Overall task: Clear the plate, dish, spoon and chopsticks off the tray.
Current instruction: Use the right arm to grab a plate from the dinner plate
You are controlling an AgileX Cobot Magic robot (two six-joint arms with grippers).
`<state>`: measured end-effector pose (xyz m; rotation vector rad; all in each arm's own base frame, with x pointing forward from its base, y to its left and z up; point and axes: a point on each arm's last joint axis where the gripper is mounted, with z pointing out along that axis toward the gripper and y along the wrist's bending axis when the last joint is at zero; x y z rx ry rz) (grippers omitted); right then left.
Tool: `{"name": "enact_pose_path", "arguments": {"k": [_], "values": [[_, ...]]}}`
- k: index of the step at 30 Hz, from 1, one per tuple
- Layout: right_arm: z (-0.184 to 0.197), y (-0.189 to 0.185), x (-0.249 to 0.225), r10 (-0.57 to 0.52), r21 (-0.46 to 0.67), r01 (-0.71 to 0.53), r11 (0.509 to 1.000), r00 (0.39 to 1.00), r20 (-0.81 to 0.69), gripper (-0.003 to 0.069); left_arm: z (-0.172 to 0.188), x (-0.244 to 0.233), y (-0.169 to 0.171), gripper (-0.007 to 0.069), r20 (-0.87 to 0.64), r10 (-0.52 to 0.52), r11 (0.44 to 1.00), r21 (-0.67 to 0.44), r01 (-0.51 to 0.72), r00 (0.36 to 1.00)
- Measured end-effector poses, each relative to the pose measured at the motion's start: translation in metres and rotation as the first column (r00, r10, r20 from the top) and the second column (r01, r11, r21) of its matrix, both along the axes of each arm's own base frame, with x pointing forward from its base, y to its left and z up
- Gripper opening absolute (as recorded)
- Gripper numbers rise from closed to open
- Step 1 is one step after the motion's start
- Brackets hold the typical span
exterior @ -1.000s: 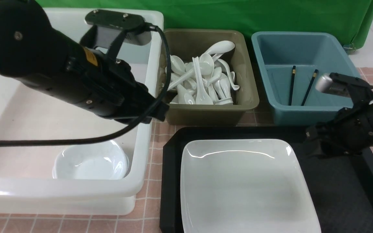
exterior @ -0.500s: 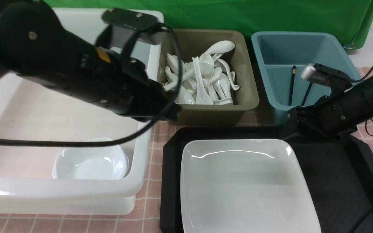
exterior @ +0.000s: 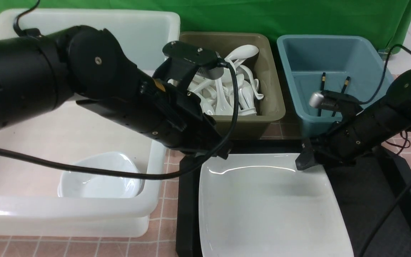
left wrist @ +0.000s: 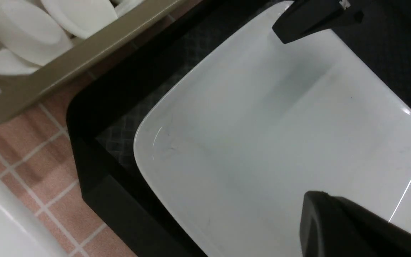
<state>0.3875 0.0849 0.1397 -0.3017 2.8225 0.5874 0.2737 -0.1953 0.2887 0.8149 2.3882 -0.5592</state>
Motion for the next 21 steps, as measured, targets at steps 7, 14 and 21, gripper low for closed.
{"name": "enact_pose_path", "arguments": {"k": [7, 14, 21], "values": [[-0.004, 0.003, -0.001, 0.030, 0.004, -0.029, 1.000, 0.999, -0.013, 0.0291, -0.001, -0.001, 0.000, -0.0003, -0.014, -0.008, 1.000, 0.010, 0.008, 1.000], [0.026, 0.000, -0.011, 0.097, -0.033, -0.097, 0.995, 0.995, 0.015, 0.0239, 0.004, -0.003, 0.009, -0.0003, 0.012, 0.019, 0.997, 0.072, -0.020, 1.000], [0.118, -0.001, -0.041, 0.118, -0.004, -0.120, 0.993, 0.977, 0.178, 0.0088, 0.037, -0.006, 0.045, -0.0003, 0.107, 0.143, 0.987, 0.063, -0.151, 0.984]]}}
